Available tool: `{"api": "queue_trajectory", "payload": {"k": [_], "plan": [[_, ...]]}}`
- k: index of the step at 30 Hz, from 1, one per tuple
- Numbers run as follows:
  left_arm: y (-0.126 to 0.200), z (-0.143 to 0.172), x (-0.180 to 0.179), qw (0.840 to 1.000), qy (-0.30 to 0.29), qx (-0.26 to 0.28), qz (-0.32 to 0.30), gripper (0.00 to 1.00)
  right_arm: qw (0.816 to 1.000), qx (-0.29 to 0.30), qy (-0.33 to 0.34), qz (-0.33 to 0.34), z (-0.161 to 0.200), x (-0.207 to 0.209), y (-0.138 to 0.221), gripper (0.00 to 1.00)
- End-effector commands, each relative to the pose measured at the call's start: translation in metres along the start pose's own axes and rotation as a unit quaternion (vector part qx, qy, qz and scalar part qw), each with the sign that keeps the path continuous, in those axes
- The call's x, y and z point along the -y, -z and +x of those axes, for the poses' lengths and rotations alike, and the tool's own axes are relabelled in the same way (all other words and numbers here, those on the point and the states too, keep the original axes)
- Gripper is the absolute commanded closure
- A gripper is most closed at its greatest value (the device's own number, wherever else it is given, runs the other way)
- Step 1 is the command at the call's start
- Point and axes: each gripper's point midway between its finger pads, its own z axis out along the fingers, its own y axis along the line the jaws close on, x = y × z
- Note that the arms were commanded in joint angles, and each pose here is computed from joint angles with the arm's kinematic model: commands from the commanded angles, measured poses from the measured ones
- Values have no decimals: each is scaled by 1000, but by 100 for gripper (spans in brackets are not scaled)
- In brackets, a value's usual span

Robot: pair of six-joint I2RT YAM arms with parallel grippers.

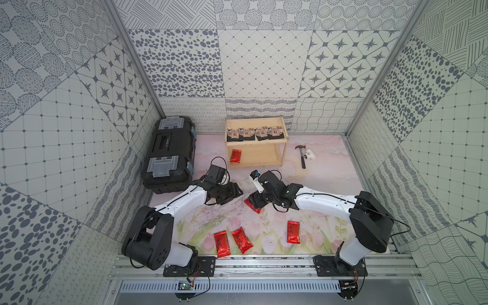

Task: Place the tea bags on the shelf by color
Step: Move the tea bag to the center of the board, then pick up the tea bag from the center of the board.

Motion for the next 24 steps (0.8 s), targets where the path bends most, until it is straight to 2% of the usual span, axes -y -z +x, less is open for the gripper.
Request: {"api": "queue_trajectory", "payload": {"k": [1, 6, 9, 17, 24], "plan": [[-13, 0, 28, 996, -32, -5, 80, 35, 998, 42, -21, -30, -3, -5, 6, 42], [-26, 5, 31, 994, -38, -8, 99, 42, 998, 41, -34, -44, 12, -5, -4, 69], [-34, 9, 33, 993, -44, -14, 106, 48, 997, 32, -44, -47, 23, 0, -13, 76], [-41, 17, 34, 992, -57, -21, 112, 57, 996, 10, -67, -50, 49, 12, -27, 83], [-46, 23, 32, 991, -60, -27, 116, 64, 996, 1, -78, -45, 65, 18, -28, 84]]}}
